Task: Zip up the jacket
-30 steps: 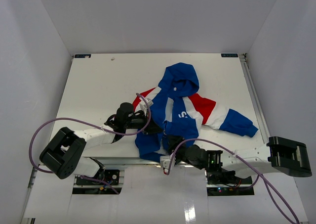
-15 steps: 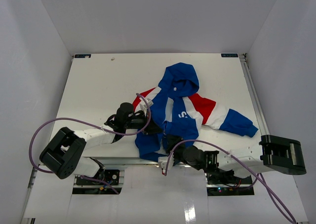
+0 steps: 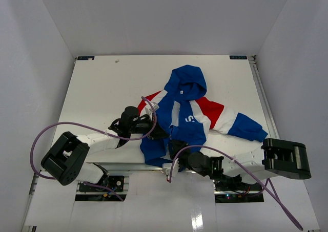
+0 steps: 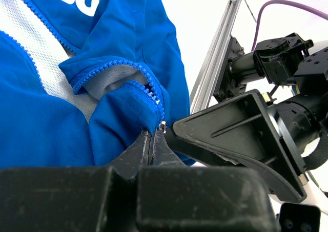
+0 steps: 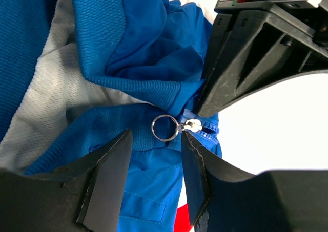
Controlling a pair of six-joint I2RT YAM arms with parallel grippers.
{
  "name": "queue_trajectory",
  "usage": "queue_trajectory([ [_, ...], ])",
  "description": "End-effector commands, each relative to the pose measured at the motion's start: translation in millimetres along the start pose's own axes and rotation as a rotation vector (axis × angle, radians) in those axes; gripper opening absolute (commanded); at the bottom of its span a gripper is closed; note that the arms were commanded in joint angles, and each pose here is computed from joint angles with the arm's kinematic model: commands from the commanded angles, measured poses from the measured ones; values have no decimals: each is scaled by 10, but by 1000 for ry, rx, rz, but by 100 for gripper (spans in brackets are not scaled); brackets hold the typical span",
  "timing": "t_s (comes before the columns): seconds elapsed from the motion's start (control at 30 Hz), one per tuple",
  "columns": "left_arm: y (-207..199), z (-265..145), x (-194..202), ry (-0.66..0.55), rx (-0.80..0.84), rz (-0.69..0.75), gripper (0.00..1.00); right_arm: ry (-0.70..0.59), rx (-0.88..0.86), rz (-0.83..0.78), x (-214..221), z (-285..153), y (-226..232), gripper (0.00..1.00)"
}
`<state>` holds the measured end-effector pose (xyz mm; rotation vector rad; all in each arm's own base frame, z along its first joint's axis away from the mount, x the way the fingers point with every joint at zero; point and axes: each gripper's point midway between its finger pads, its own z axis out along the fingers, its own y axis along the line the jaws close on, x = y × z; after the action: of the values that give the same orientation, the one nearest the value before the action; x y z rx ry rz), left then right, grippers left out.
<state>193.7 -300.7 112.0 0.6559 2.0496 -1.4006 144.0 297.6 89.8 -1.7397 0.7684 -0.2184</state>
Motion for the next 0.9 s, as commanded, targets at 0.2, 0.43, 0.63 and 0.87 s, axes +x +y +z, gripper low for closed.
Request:
queue_trajectory([
  [0.2, -102, -1, -111, -16, 35, 30, 0, -17, 108, 13, -113, 73, -269, 48],
  [0.43, -134, -8, -119, -19, 48, 32, 0, -5, 135, 24, -82, 103, -340, 45],
  [0.63, -164, -20, -121, -23, 60, 35, 0, 8, 155, 30, -47, 127, -373, 43],
  [0.87, -164, -22, -122, -25, 60, 36, 0, 19, 164, 36, -20, 130, -380, 36],
])
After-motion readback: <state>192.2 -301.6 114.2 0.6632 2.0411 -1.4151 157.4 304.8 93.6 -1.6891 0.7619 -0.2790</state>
